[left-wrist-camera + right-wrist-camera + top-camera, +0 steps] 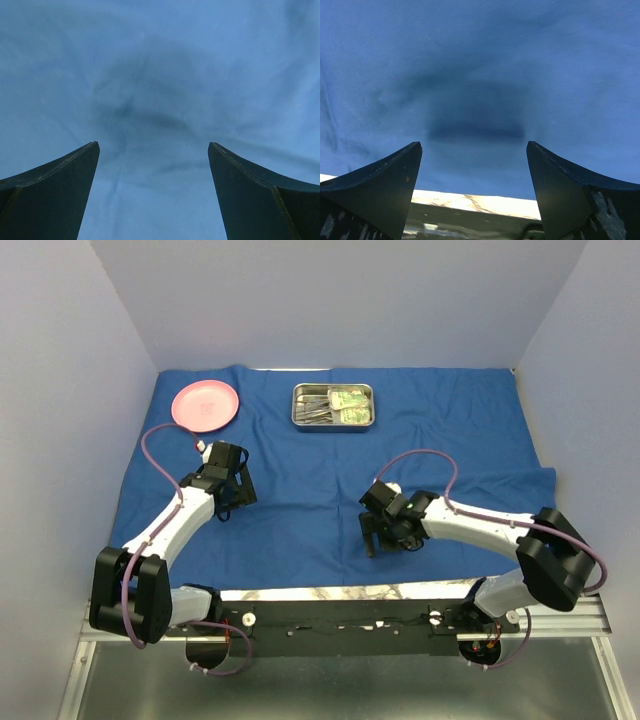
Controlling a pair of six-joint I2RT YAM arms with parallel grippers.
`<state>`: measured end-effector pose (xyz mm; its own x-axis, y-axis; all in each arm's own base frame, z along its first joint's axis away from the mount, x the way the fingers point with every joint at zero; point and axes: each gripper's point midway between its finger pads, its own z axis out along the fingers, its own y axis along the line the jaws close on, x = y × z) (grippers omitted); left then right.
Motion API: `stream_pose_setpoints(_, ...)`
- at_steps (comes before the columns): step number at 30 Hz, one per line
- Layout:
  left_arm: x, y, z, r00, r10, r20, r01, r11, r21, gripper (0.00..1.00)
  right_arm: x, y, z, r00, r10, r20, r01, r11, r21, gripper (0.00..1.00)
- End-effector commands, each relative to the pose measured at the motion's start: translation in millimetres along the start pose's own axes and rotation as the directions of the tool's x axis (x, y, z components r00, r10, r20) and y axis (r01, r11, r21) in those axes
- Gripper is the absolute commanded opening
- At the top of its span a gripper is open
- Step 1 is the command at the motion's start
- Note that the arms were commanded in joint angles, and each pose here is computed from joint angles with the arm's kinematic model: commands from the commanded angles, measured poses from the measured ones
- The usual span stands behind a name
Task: Open and lay out the surgical kit
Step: Smooth out the surgical kit at the center of the board.
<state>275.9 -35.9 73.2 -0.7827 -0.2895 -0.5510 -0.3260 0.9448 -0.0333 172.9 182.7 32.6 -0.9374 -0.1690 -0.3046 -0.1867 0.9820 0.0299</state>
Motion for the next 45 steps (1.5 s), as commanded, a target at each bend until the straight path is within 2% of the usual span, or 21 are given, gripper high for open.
stream_pose_setpoints(1, 20, 8, -3, 0.996, -0.07, -0.05, 0.07, 0.997, -0.017, 0.99, 31, 15, 22, 0.999, 0.038, -0.039, -0.037, 0.999, 0.025, 0.95)
stream_pose_setpoints(10, 9, 19, -22, 0.993, -0.118, 0.011, 0.119, 0.993, -0.028, 0.99, 115, 36, 21, 0.971, -0.065, -0.228, 0.066, 0.998, -0.005, 0.95)
stream_pose_setpoints(16, 9, 26, -23, 0.991, -0.13, 0.022, 0.131, 0.99, -0.058, 0.99, 133, 54, 7, 0.963, -0.109, -0.245, 0.101, 0.994, -0.045, 0.97)
stream_pose_setpoints(22, 4, 39, -11, 0.988, -0.151, 0.016, 0.151, 0.982, -0.111, 0.99, 116, 32, -2, 0.985, -0.083, -0.151, 0.091, 0.995, 0.051, 1.0)
stream_pose_setpoints(26, 9, 49, 9, 0.983, -0.176, -0.057, 0.166, 0.973, -0.158, 0.99, 101, 21, -5, 0.993, -0.058, -0.101, 0.065, 0.995, 0.074, 1.0)
stream_pose_setpoints(30, 21, 64, 24, 0.964, -0.233, -0.129, 0.205, 0.958, -0.2, 0.99, 88, 18, -11, 0.998, -0.022, -0.054, 0.024, 0.999, 0.036, 1.0)
stream_pose_setpoints(37, 63, 106, 28, 0.899, -0.379, -0.22, 0.293, 0.893, -0.342, 0.99, 55, 10, -14, 0.995, 0.102, 0.015, -0.1, 0.991, -0.085, 1.0)
stream_pose_setpoints(40, 81, 114, 23, 0.867, -0.443, -0.229, 0.339, 0.86, -0.381, 0.99, 32, 3, -17, 0.984, 0.175, 0.046, -0.166, 0.974, -0.153, 1.0)
stream_pose_setpoints(45, 80, 119, 12, 0.851, -0.484, -0.202, 0.37, 0.827, -0.423, 0.99, -13, -27, -22, 0.948, 0.299, 0.108, -0.273, 0.94, -0.207, 1.0)
